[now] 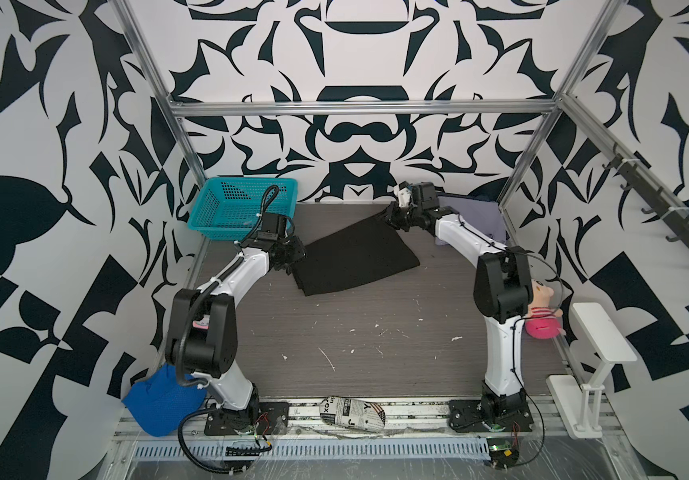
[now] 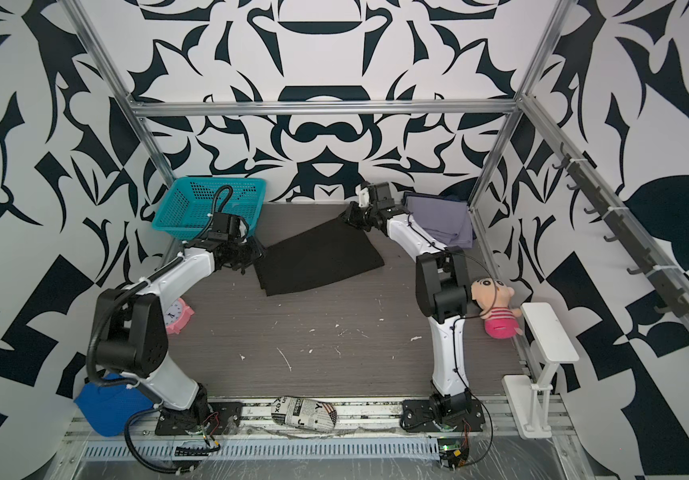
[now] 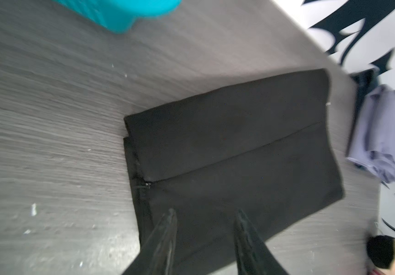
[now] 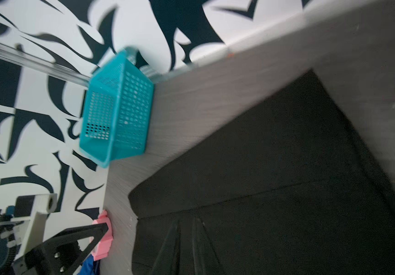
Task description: Fold and stack the skirts
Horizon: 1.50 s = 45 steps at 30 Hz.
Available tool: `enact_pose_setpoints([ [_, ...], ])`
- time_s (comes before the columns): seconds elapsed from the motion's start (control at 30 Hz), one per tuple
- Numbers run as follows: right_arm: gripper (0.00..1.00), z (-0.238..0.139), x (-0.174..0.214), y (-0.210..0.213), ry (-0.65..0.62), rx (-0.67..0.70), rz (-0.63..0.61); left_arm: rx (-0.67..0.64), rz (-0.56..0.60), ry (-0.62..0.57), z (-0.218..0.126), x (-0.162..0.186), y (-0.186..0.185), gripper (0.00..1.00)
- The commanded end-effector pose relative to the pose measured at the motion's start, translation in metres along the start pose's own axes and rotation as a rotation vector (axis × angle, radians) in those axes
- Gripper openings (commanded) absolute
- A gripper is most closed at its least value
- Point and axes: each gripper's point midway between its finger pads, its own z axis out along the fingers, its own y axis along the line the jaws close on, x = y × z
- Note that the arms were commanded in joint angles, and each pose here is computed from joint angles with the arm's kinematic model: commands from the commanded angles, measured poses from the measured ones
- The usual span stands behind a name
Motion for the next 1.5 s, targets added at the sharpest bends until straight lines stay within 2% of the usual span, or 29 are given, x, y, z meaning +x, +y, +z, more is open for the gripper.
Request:
enact_pose_setpoints([
  [0.0, 0.15, 0.000, 0.006, -0.010, -0.015, 0.017, -0.020, -0.001, -0.027, 0.040, 0.018, 0.017, 0.007, 0.42],
  [0.3, 0.14, 0.013, 0.044, -0.056, 0.032, 0.096, -0.032, -0.058, -0.093, 0.097, 0.042, 0.059, 0.044, 0.39],
  [0.5, 0.13, 0.016, 0.067, -0.081, 0.044, 0.137, -0.016, -0.075, -0.100, 0.124, 0.050, 0.072, 0.055, 0.34],
  [0.7, 0.13, -0.005, 0.115, -0.102, 0.079, 0.186, 0.030, -0.091, -0.093, 0.115, 0.031, 0.083, 0.064, 0.34],
  [0.8, 0.12, -0.026, 0.154, -0.114, 0.114, 0.223, 0.083, -0.105, -0.083, 0.111, 0.017, 0.086, 0.073, 0.34],
  [0.9, 0.13, -0.045, 0.190, -0.116, 0.132, 0.244, 0.123, -0.115, -0.081, 0.086, 0.005, 0.082, 0.086, 0.35],
  [1.0, 0.14, -0.055, 0.199, -0.105, 0.118, 0.216, 0.157, -0.113, -0.089, 0.050, -0.003, 0.069, 0.094, 0.36],
  [1.13, 0.21, -0.063, 0.180, -0.072, 0.085, 0.156, 0.167, -0.090, -0.084, 0.005, -0.015, 0.046, 0.085, 0.45],
  [1.2, 0.25, -0.070, 0.164, -0.049, 0.058, 0.108, 0.153, -0.040, -0.078, -0.026, -0.022, 0.036, 0.072, 0.54],
  [1.33, 0.32, -0.090, 0.130, -0.019, -0.037, 0.047, 0.110, 0.120, -0.100, -0.107, -0.027, 0.031, 0.050, 0.99],
  [1.47, 0.35, -0.096, 0.110, -0.013, -0.088, 0.048, 0.072, 0.123, -0.129, -0.021, 0.000, 0.049, 0.059, 1.00],
])
